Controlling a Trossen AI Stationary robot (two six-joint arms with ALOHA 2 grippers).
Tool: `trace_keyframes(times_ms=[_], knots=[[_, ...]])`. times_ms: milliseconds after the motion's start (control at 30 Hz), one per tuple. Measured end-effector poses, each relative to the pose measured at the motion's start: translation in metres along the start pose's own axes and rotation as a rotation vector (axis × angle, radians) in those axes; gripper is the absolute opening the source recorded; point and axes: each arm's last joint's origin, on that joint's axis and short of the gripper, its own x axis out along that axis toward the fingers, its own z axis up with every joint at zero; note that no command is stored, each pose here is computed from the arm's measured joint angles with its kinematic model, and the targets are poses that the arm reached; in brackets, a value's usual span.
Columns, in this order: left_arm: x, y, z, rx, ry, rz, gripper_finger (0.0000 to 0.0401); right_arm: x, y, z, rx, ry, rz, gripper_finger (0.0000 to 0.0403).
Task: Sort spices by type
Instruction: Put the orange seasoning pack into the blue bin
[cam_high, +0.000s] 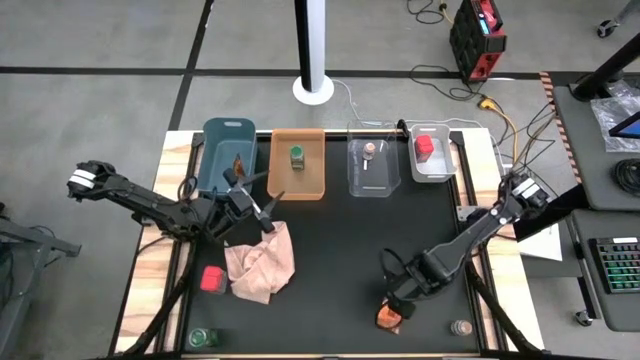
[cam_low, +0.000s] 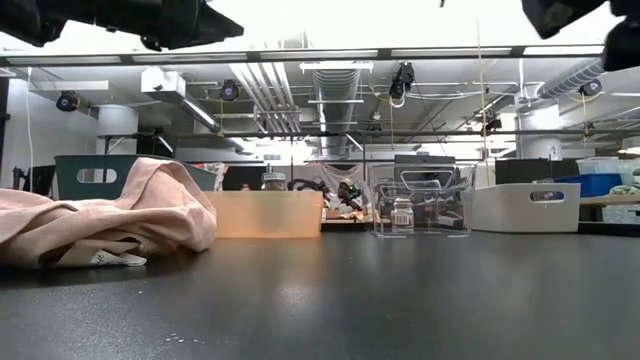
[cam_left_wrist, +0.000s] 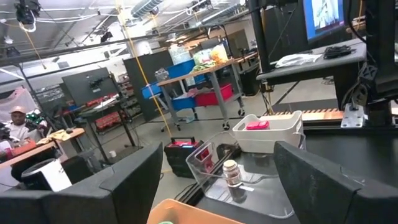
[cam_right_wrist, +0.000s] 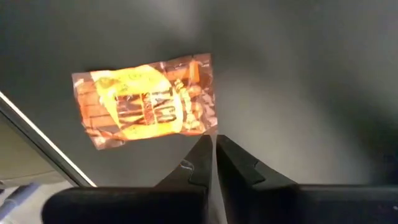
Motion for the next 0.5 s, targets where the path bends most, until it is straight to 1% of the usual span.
trace_keyframes(times_ms=[100,200,400,500], knots=[[0.001,0.0,0.002,-0.002,-0.001,0.001,0.0291,0.005,-0.001,-0.003,0.032,-0.017,-0.02,0.0029],[0.001,0.0,0.005,-0.01,-0.007,0.003,0.0291,0.01,-0.004,-0.006,0.052,-0.036,-0.05,0.0058],[0.003,0.001,0.013,-0.03,-0.02,0.009,0.0291,0.023,-0.011,-0.01,0.062,-0.028,-0.093,0.014],[0.004,0.002,0.018,-0.043,-0.029,0.013,0.0291,0.03,-0.014,-0.01,0.063,-0.037,-0.096,0.018]])
